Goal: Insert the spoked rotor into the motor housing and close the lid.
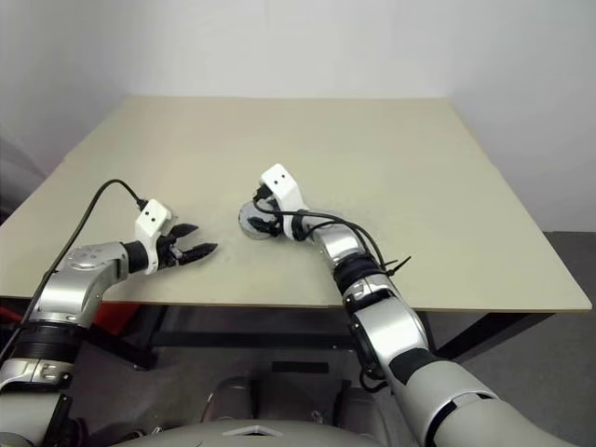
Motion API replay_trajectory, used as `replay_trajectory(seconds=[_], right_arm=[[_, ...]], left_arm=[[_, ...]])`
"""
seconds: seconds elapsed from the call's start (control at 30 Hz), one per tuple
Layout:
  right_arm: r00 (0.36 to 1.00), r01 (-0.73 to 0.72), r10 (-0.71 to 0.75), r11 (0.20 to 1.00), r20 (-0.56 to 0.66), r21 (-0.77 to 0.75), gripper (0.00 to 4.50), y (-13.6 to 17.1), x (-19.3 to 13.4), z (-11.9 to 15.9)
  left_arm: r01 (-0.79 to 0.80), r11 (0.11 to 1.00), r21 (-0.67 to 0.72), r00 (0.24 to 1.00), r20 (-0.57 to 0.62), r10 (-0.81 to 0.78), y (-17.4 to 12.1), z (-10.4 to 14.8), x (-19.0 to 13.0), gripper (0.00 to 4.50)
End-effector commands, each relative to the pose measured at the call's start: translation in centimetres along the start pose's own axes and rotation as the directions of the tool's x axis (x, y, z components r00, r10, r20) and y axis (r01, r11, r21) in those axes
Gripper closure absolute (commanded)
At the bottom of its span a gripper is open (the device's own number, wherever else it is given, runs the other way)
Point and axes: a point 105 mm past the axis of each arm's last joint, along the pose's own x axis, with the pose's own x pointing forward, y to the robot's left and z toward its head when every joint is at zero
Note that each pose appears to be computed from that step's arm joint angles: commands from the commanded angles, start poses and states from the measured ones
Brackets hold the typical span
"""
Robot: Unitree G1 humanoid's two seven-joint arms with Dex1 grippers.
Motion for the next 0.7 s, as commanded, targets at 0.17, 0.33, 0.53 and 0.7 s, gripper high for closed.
replay_trajectory(seconds=[0.17, 0.33, 0.53, 0.7], right_arm=[[0.998, 0.012, -0.008, 0.998, 0.058, -0.064, 1.53, 0.3, 0.5, 3.8], [0.999, 0.038, -0.036, 0.996, 0.026, -0.080, 1.53, 0.2, 0.9, 3.5], [0.998, 0.065, -0.067, 0.994, -0.012, -0.093, 1.53, 0.0, 1.2, 2.5], [0.994, 0.079, -0.085, 0.993, -0.067, -0.089, 1.53, -0.2, 1.3, 0.7]], left_arm=[[-0.007, 1.000, 0.021, 0.999, 0.042, 0.006, -0.1, 1.3, -0.3, 0.56], [-0.006, 1.000, 0.021, 0.999, 0.040, 0.005, -0.3, 1.2, -0.3, 0.56], [-0.007, 1.000, 0.022, 0.999, 0.038, 0.006, -0.3, 1.2, -0.4, 0.56], [-0.009, 1.000, 0.021, 0.999, 0.037, 0.008, -0.3, 1.2, -0.4, 0.56]])
